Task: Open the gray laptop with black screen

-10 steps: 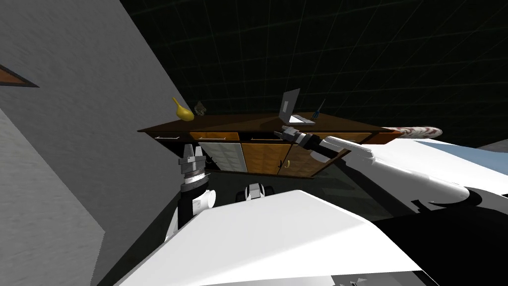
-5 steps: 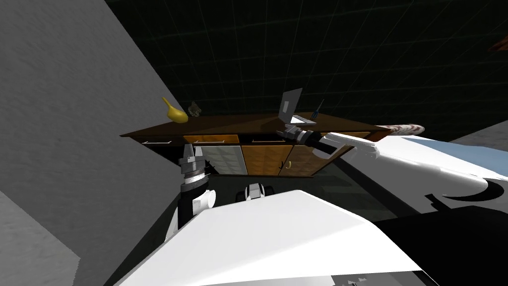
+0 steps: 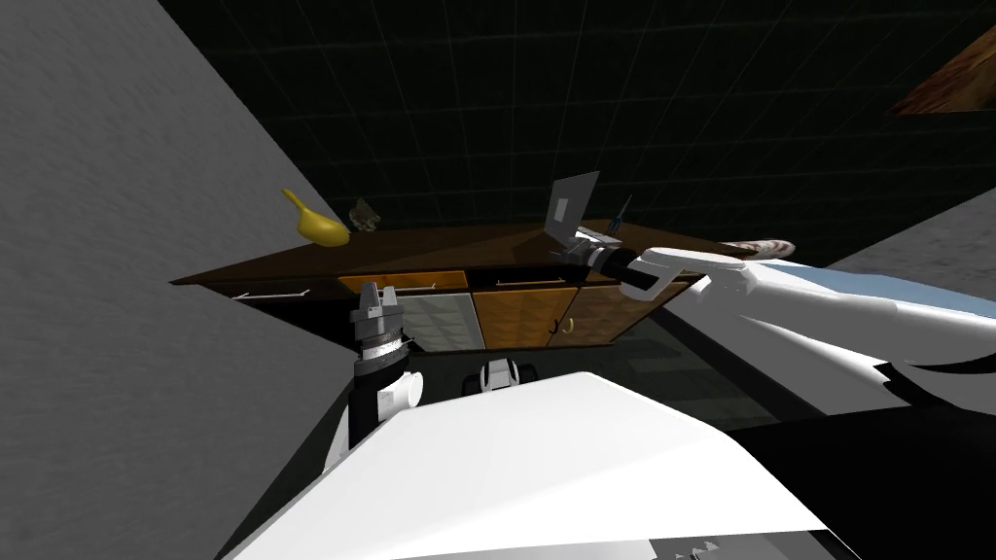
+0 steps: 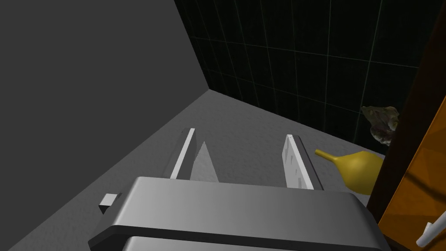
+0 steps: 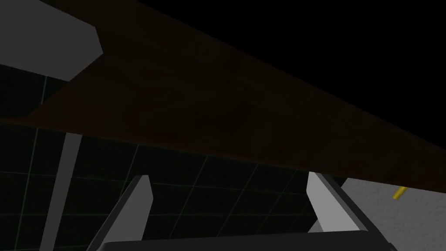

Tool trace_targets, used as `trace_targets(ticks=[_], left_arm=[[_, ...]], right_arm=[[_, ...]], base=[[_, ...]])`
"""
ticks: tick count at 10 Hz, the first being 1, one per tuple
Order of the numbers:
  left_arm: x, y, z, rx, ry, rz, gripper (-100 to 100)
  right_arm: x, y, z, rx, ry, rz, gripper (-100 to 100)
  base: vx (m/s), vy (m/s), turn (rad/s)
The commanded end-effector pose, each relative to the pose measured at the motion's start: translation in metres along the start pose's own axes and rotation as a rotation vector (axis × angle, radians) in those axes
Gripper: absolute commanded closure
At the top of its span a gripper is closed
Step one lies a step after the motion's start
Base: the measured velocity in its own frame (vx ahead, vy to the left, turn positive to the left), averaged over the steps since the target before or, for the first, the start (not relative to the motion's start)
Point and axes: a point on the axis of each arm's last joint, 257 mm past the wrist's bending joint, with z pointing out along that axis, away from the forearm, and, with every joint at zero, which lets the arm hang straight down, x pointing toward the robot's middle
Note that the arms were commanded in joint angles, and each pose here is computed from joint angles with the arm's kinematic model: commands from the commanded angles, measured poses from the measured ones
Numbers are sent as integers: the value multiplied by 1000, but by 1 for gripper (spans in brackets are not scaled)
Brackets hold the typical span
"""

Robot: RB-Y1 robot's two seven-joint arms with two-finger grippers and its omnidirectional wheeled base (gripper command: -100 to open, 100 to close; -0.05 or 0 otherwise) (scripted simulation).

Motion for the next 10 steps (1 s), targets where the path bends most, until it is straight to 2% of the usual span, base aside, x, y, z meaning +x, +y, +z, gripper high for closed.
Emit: trace_targets(ticks=[1, 6, 7, 9, 10], left_arm=[[0, 0, 0, 0, 0, 0, 0], [0, 0, 0, 0, 0, 0, 0], [0, 0, 0, 0, 0, 0, 0], [0, 0, 0, 0, 0, 0, 0], [0, 0, 0, 0, 0, 0, 0]], right_arm=[[0, -27, 2, 62, 42, -75, -100], [-3, -90, 0, 203, 128, -237, -100], [-4, -98, -1, 220, 137, -257, -100], [-4, -94, -1, 210, 132, -246, -100], [-4, -94, -1, 209, 132, -245, 100]], base=[[85, 43, -86], [109, 69, -125], [72, 40, -66], [18, 9, -4], [0, 0, 0]])
